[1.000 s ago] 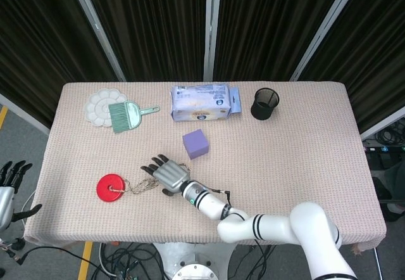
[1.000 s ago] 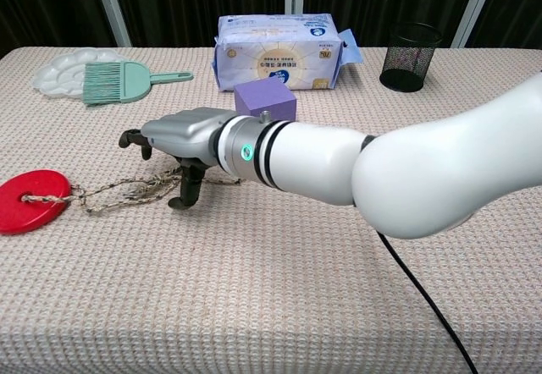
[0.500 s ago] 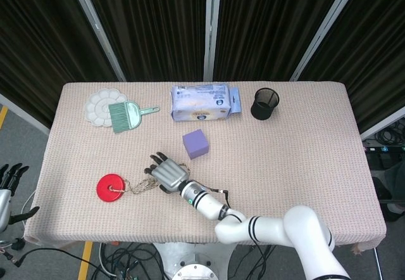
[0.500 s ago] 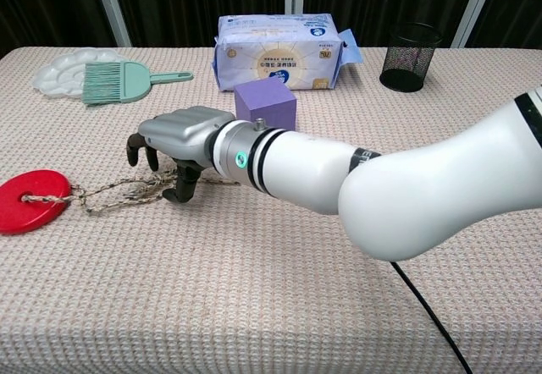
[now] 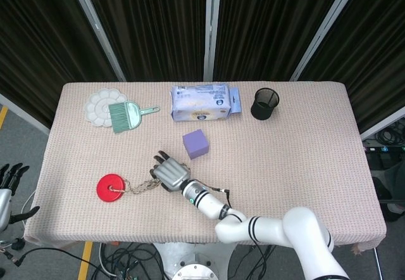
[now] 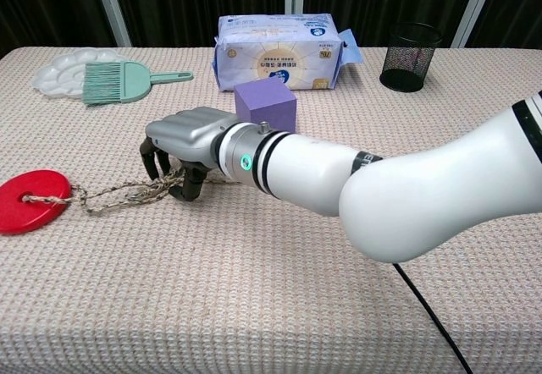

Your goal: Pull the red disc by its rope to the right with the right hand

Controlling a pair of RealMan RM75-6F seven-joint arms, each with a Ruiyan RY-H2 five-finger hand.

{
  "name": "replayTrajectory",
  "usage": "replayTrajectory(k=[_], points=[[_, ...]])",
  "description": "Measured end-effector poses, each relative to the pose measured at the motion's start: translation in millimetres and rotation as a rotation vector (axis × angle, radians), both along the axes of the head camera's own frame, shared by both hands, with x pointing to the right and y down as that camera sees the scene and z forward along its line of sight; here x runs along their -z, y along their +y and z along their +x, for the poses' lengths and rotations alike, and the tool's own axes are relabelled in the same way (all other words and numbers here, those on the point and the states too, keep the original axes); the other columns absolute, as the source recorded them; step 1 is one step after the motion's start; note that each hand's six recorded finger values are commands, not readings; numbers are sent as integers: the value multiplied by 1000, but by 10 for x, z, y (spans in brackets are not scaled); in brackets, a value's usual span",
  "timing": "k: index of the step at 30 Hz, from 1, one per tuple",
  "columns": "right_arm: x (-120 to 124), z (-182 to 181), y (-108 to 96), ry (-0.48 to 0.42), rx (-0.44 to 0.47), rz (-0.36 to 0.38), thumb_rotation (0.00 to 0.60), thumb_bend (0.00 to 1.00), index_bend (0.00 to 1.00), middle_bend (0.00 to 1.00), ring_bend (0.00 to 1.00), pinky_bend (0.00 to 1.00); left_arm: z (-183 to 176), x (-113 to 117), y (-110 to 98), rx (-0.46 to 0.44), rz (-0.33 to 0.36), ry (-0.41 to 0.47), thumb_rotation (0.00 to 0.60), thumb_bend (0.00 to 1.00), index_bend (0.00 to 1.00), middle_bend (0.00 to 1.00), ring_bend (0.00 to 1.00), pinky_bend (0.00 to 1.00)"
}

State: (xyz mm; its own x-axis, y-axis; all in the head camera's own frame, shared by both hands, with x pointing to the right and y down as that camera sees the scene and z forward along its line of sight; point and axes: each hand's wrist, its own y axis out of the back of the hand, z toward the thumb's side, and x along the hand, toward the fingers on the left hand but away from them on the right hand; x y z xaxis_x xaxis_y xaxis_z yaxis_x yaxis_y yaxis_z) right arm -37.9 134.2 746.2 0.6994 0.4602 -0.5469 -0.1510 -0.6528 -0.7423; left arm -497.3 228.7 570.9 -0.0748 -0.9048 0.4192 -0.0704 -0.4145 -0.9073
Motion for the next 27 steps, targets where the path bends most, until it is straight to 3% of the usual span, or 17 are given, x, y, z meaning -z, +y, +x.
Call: replayTrajectory(k=[18,27], points=[[-53,66,-6,30,14,31,600,366,493,527,188,0,-27,-29,16,5,-9,1,600,0,125,88,14,134],[-28,74,-33,18,-11,71,600,401,662,699,338,21,-33,-24,11,7,-5,2,600,0,126,88,14,133]])
